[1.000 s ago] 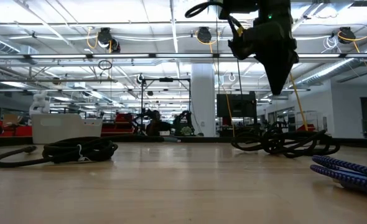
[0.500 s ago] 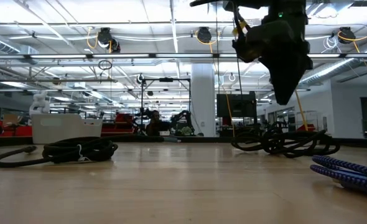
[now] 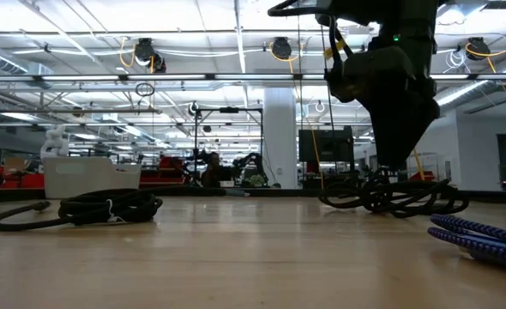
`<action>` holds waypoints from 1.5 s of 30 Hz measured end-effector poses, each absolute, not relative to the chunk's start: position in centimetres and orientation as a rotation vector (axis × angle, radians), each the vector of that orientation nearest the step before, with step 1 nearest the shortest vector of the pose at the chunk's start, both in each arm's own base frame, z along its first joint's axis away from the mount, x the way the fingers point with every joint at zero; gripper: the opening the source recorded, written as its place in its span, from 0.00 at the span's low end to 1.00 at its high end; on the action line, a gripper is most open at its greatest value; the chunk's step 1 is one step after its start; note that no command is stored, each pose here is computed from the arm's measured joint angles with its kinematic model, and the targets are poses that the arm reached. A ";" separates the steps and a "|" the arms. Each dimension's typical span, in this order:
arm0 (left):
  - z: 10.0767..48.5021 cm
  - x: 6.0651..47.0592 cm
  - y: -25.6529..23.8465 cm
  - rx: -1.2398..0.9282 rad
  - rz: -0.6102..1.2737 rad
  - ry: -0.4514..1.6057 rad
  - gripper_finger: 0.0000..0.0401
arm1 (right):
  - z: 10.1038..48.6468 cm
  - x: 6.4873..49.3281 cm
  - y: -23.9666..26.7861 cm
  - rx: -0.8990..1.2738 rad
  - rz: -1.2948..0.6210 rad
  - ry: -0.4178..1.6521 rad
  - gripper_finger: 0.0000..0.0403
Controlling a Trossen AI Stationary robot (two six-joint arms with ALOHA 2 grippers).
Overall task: Pick and place USB-C Cables
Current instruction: Put the right black charger cable into the gray bin
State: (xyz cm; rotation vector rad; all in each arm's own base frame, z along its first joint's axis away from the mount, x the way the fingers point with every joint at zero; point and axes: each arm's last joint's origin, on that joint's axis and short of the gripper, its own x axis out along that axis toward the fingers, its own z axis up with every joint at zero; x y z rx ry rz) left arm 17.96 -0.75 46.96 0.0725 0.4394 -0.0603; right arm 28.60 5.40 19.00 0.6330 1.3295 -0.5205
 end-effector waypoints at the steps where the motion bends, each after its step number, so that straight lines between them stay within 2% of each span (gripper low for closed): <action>1: 46.9 18.0 -0.8 0.072 -0.060 0.443 0.08 | 18.9 28.6 5.5 0.631 -0.513 1.325 0.43; 12: 46.5 19.1 -0.8 0.090 -0.065 0.466 0.08 | 18.9 28.6 6.6 0.621 -0.512 1.290 0.45; 34: 46.3 19.6 -0.8 0.090 -0.066 0.477 0.08 | 16.4 27.8 6.4 0.618 -0.487 1.280 0.45; 45: 46.3 19.6 -0.8 0.086 -0.065 0.476 0.08 | 16.4 27.8 6.4 0.621 -0.491 1.280 0.28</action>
